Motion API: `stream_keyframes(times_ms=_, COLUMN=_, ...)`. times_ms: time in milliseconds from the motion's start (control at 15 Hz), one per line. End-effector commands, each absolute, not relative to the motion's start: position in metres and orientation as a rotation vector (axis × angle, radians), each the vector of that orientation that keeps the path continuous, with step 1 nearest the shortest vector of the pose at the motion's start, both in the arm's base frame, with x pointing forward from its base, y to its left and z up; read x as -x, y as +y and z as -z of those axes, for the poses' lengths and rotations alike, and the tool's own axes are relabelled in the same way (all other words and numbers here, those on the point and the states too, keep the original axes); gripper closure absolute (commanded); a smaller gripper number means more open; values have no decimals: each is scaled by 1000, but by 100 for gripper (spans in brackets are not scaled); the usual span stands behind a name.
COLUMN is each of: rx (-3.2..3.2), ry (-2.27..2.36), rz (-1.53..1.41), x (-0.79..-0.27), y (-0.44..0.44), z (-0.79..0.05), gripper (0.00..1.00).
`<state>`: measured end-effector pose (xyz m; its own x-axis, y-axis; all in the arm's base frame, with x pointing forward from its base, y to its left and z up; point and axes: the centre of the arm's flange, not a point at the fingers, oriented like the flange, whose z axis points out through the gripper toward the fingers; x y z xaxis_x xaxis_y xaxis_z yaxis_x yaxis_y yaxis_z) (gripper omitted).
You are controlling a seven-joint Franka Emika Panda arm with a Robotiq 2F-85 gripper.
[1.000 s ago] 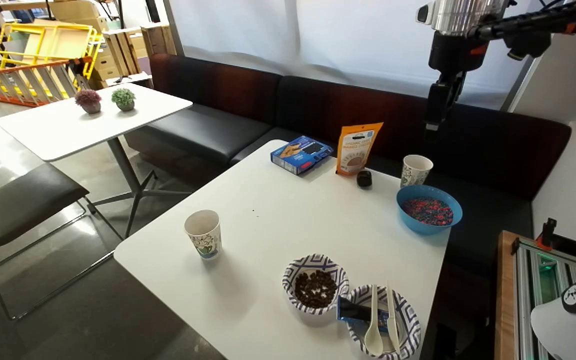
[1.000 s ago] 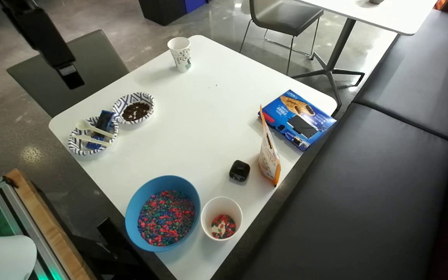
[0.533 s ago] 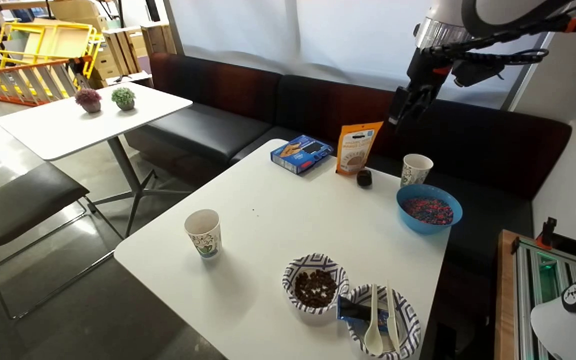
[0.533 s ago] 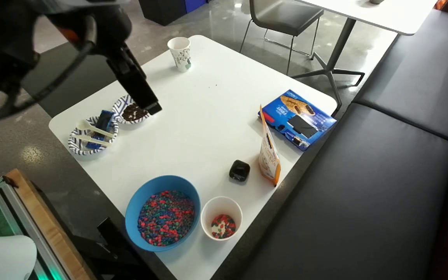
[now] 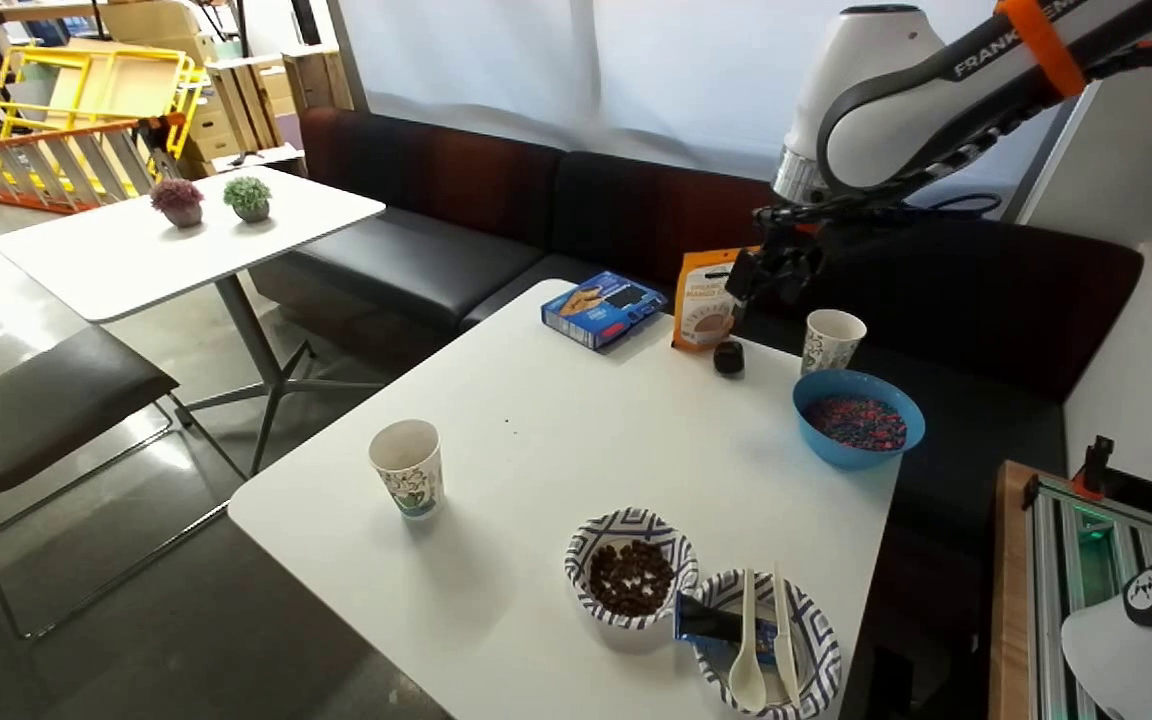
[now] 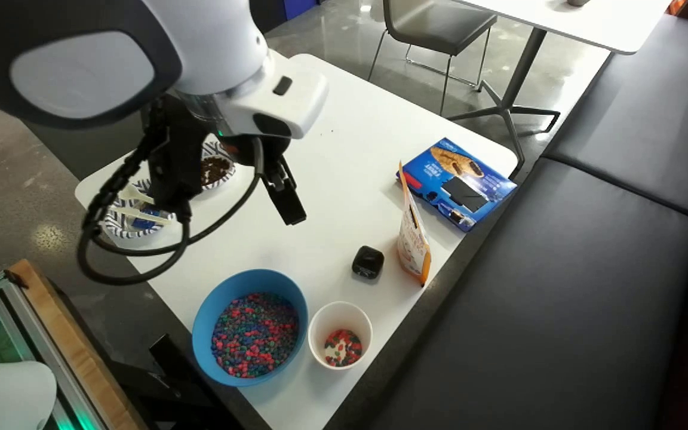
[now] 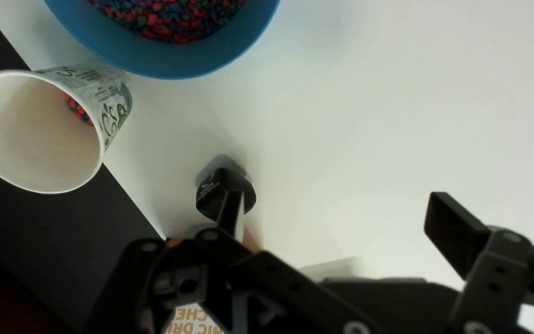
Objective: Place the black object inside the cup
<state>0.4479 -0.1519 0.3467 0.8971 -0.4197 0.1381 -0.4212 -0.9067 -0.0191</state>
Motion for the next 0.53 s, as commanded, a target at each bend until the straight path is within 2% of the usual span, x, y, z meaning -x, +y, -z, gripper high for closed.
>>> stream_keyframes(times_ms=0, rx=-3025, ry=-751, rz=-141, x=-478, y=-169, z=-303, gripper=0)
stream_keyframes(times_ms=467, rx=-2904, ry=-885, rz=-66, x=-494, y=-213, z=-245, gripper=0)
